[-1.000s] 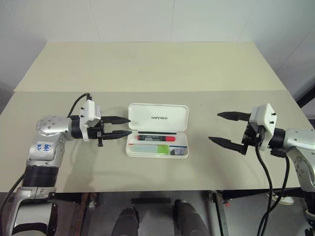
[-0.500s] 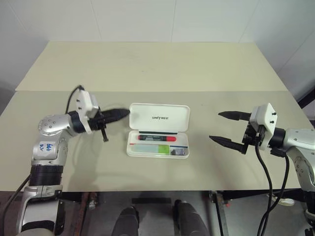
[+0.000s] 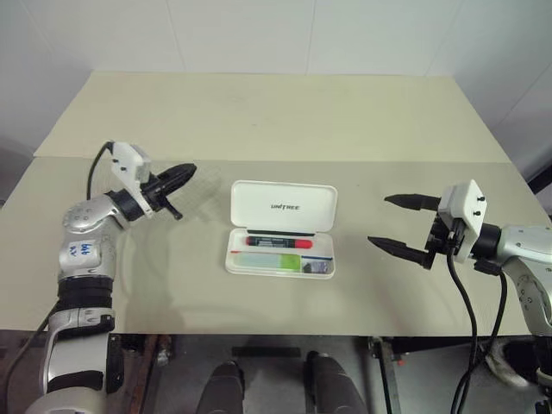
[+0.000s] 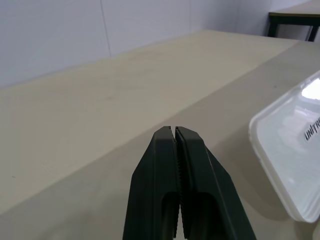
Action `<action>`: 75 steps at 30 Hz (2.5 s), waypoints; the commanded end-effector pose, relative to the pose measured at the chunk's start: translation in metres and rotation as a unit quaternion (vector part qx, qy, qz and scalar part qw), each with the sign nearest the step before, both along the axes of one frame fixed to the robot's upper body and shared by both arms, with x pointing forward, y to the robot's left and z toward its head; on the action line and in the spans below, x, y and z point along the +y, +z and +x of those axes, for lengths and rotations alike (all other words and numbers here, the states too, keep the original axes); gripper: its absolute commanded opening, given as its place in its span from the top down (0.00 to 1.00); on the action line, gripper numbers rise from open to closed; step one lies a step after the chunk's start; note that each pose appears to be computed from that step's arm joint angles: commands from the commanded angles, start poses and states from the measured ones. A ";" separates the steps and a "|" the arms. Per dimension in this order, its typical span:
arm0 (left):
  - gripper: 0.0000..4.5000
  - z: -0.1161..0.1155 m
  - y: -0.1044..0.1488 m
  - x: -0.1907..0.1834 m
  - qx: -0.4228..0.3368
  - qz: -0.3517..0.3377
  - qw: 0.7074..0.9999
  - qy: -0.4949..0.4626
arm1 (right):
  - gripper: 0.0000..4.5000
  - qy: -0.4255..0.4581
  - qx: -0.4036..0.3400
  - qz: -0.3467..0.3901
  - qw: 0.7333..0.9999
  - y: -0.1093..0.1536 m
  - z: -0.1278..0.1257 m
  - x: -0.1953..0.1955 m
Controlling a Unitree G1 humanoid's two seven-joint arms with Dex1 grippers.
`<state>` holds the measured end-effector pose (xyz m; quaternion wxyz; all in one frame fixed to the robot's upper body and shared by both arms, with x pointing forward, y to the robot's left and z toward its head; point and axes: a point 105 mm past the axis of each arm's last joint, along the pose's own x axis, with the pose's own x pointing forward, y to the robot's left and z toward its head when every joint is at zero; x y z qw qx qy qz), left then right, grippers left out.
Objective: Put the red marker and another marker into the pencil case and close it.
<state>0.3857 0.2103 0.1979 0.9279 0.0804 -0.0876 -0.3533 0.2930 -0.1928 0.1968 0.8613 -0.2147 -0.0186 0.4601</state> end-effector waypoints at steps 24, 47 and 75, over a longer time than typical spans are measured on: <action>0.99 -0.004 -0.009 -0.065 0.016 0.039 0.983 -0.176 | 0.00 0.086 -0.009 0.040 0.995 0.030 -0.032 0.039; 0.99 -0.065 -0.047 -0.084 0.074 0.171 0.917 -0.352 | 0.00 0.108 -0.001 0.051 0.993 0.023 -0.035 0.050; 0.99 -0.062 -0.048 -0.092 0.103 0.141 0.934 -0.312 | 0.00 0.102 -0.013 0.070 0.992 0.022 -0.029 0.060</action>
